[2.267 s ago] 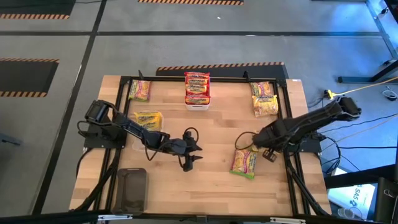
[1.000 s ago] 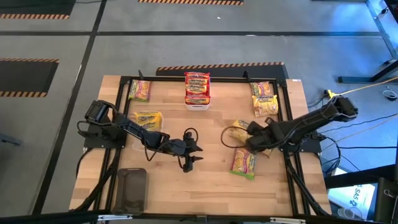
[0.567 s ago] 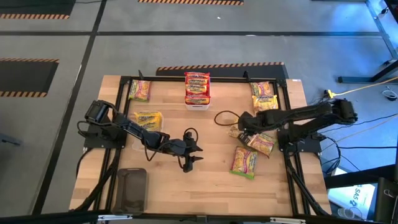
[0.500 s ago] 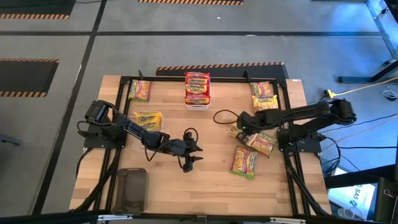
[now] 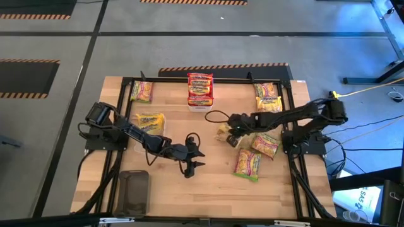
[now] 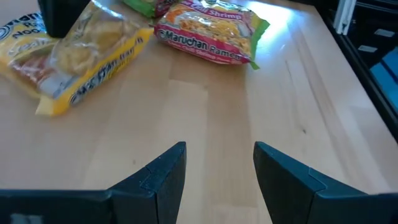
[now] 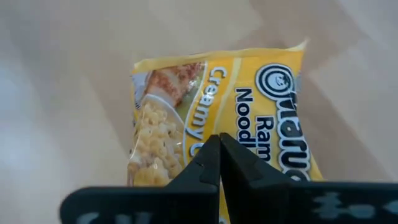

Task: Sort Maruchan noodles
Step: Put the yellow noodle pack into the transparent bin

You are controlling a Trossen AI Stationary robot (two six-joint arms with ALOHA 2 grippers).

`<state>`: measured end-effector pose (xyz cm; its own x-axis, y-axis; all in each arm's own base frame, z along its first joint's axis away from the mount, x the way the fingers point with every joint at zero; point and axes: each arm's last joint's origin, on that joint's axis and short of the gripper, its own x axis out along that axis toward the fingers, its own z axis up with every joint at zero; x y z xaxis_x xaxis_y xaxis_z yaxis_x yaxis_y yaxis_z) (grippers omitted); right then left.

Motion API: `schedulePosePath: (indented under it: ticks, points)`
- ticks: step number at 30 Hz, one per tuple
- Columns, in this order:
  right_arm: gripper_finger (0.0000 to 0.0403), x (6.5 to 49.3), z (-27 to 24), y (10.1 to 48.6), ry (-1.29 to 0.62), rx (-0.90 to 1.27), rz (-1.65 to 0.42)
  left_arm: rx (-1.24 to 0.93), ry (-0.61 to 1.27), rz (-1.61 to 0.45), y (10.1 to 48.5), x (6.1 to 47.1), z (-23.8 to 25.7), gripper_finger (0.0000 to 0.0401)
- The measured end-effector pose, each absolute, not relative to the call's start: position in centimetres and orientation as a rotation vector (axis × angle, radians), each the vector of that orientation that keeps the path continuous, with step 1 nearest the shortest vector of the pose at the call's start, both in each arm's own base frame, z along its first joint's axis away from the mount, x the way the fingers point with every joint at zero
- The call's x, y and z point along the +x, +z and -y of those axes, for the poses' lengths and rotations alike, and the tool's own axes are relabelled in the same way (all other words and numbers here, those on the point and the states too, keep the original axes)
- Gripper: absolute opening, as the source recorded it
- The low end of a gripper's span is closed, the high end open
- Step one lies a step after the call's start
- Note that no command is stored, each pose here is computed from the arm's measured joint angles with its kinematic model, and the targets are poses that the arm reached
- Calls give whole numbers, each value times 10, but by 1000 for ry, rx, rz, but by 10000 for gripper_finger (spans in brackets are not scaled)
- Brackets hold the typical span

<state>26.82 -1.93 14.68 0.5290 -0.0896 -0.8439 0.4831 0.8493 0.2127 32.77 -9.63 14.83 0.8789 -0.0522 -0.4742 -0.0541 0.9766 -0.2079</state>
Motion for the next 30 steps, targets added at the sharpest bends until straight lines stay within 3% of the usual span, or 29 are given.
schedulePosePath:
  ticks: [9,14,21,25,30]
  points:
    - [0,304,-1,140,-109,479,-834,-218,-17,-498,148,325,105,182]
    - [0,306,-5,183,86,500,-738,-213,13,-485,151,328,105,182]
    - [12,268,41,209,-106,496,-798,-204,45,-451,158,333,106,182]
    - [75,262,66,194,-142,563,-883,-189,75,-444,158,333,104,182]
    - [204,271,79,165,-54,648,-936,-171,79,-441,157,334,104,182]
